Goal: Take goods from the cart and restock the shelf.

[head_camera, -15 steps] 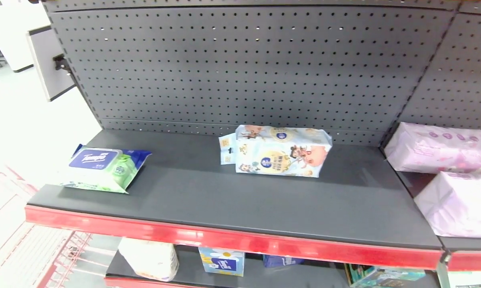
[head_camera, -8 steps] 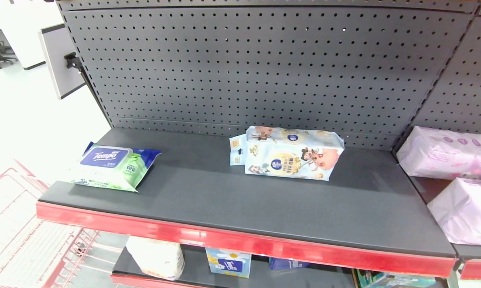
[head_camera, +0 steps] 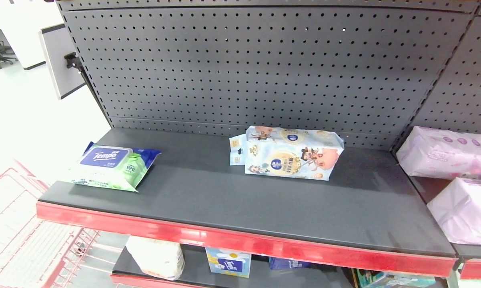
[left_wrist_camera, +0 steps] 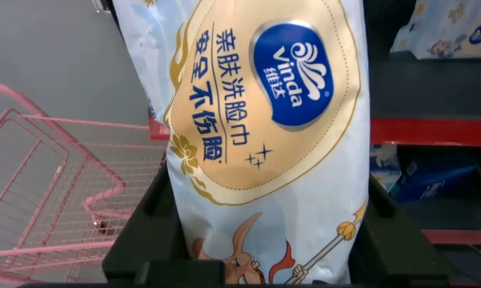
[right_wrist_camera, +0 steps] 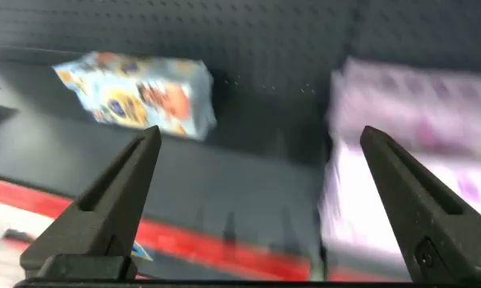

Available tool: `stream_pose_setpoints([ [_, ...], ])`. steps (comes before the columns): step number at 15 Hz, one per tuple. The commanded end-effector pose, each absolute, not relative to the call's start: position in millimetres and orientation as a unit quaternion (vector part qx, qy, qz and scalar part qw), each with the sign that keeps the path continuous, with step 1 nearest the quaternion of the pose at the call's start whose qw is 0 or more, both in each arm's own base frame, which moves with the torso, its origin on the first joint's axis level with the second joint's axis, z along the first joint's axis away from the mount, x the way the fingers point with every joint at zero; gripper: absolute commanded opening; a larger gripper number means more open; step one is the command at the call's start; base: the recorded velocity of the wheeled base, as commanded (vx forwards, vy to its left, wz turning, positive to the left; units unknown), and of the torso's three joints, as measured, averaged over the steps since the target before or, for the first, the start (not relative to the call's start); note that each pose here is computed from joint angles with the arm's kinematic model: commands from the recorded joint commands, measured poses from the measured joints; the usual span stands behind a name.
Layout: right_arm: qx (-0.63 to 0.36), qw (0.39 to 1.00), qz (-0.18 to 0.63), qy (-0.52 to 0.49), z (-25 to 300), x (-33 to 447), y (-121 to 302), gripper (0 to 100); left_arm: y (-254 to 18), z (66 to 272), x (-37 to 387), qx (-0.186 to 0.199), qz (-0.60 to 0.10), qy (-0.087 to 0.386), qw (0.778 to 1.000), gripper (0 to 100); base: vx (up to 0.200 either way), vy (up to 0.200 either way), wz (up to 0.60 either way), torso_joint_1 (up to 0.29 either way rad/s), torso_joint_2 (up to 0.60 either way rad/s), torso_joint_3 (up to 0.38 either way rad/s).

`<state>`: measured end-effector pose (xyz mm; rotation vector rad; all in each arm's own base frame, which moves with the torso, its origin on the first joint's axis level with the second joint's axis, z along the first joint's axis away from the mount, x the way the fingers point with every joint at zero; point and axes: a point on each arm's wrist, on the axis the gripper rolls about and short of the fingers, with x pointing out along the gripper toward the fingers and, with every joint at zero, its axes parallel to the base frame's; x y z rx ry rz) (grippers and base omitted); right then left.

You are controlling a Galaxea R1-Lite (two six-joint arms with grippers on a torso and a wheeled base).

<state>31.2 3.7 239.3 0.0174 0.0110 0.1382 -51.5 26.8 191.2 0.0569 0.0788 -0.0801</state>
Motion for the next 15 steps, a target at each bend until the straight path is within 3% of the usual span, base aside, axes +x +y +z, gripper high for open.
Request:
stream_pose_setpoints([
  [1,-0.015,0.980,0.181,0.078,294,162,30,100,23,187,-41,0.041,-0.044,0.073,0.996,0,0.000,0.000,0.00,0.000,0.00,0.000],
  [7,-0.079,0.926,0.341,0.141,258,241,48,100,15,203,-23,0.051,-0.060,0.107,0.991,0,0.000,0.000,0.00,0.000,0.00,0.000],
  [15,-0.107,0.902,0.383,0.171,226,284,53,100,14,214,-20,0.050,-0.060,0.101,0.992,0,0.000,0.000,0.00,0.000,0.00,0.000],
])
